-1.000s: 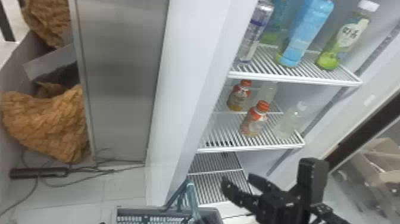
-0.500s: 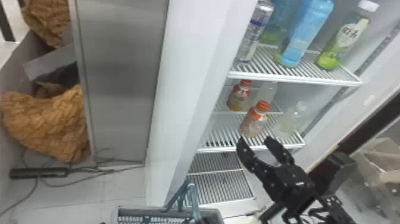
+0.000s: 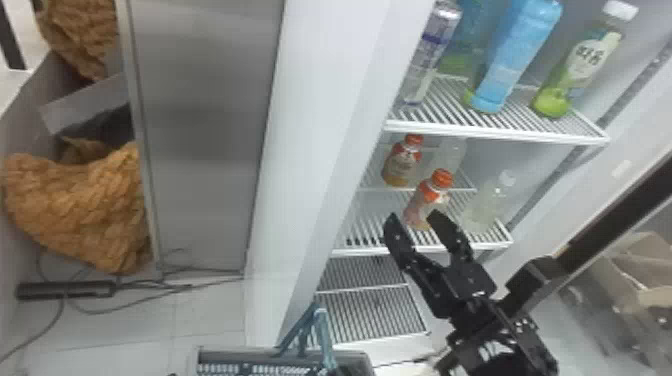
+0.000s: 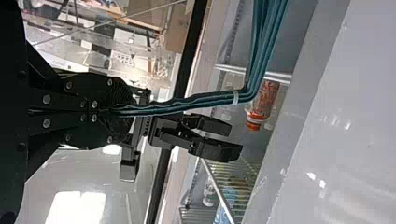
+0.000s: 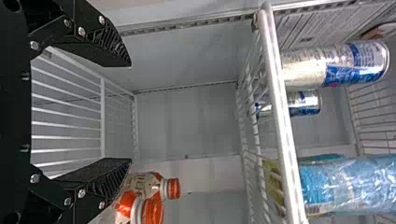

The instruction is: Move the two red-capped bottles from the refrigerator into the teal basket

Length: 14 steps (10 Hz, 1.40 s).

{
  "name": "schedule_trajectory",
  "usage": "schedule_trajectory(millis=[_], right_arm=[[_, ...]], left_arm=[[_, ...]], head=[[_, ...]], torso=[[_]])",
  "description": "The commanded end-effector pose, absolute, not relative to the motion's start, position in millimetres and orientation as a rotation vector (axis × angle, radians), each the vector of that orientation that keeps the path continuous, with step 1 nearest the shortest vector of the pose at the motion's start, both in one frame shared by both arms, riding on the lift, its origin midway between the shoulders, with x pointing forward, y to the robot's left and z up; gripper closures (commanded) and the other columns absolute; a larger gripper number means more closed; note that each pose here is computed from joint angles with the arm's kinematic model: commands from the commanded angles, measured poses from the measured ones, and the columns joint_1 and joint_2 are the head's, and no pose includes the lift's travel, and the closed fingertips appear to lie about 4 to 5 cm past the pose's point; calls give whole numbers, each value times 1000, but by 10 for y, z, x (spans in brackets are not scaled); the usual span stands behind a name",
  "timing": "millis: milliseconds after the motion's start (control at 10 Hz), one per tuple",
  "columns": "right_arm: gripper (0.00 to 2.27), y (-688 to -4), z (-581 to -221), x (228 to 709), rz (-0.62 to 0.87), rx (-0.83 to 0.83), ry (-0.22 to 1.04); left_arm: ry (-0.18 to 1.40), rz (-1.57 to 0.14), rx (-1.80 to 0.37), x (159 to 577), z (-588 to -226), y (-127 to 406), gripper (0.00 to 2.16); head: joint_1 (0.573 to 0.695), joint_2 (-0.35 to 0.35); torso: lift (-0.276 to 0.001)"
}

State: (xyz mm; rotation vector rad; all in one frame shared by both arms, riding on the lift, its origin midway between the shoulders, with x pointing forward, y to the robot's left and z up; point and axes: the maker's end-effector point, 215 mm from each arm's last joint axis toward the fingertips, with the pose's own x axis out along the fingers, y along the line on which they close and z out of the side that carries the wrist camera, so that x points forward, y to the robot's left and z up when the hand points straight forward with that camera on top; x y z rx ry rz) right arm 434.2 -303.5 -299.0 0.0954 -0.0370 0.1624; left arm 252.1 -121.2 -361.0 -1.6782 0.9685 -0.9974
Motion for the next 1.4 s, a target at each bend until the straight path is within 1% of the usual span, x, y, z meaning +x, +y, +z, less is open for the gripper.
schedule_trajectory(millis=[0, 200, 1300], right_arm=[[320, -3014, -3022, 4359, 165, 84, -42], [317, -3033, -2956, 4343, 139, 45, -46], [315, -3045, -2971, 4326, 130, 49, -39]], left_arm=[[966, -1000, -1677, 2531, -3600, -1215, 1154], [967, -999, -1674, 2526, -3609, -1221, 1154], [970, -1003, -1671, 2518, -3605, -1231, 1154]], head=[[695, -350], [695, -350], [695, -350]], torso=[[-224], [-224], [-224]])
